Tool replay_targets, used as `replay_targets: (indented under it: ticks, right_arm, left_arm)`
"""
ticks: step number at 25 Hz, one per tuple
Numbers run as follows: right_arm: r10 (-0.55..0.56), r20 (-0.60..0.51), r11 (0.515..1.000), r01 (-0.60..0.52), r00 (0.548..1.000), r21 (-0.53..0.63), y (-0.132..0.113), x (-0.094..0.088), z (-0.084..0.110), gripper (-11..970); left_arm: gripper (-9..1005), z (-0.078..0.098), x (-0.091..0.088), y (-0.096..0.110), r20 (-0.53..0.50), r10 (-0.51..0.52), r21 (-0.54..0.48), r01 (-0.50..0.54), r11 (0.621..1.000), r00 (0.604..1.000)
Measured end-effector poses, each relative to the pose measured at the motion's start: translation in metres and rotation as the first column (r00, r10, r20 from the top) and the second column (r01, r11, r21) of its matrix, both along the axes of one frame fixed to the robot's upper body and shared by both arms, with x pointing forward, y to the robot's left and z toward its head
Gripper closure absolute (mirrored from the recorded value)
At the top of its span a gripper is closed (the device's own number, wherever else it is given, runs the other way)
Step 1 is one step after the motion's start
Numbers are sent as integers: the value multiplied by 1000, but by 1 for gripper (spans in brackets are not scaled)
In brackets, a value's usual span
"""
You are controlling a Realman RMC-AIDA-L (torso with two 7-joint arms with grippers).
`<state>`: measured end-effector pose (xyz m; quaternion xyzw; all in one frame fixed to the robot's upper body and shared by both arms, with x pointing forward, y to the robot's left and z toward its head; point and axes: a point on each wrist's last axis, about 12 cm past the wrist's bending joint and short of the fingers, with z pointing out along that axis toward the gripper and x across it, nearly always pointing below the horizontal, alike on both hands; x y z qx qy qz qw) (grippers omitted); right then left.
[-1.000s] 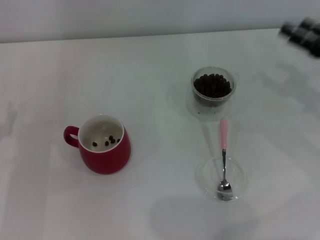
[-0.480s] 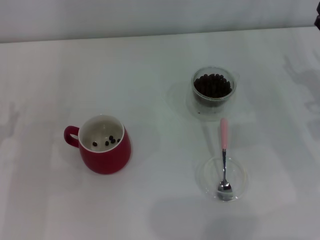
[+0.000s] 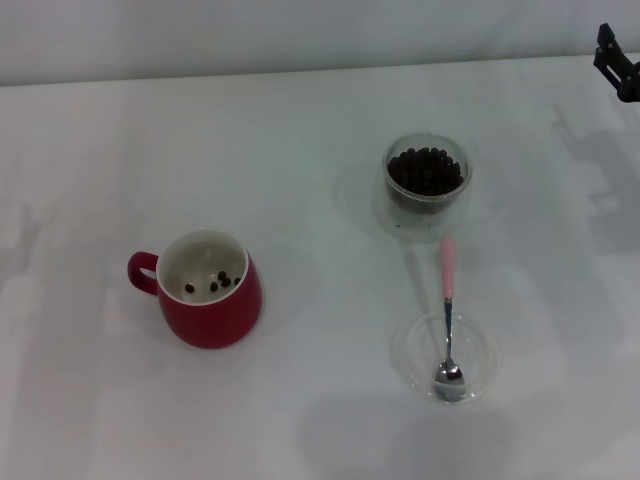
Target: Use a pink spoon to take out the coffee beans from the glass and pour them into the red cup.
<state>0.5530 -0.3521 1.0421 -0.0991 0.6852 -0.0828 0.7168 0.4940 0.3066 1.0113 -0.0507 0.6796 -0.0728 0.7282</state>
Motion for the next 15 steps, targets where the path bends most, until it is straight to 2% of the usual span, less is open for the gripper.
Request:
replay_targets:
  ticks: [15]
  right_arm:
    - [-24, -19, 998, 25, 1000, 54, 4, -5, -7, 85]
  left_arm:
    - [132, 0, 1, -2, 0, -12, 1, 12, 1000, 1000]
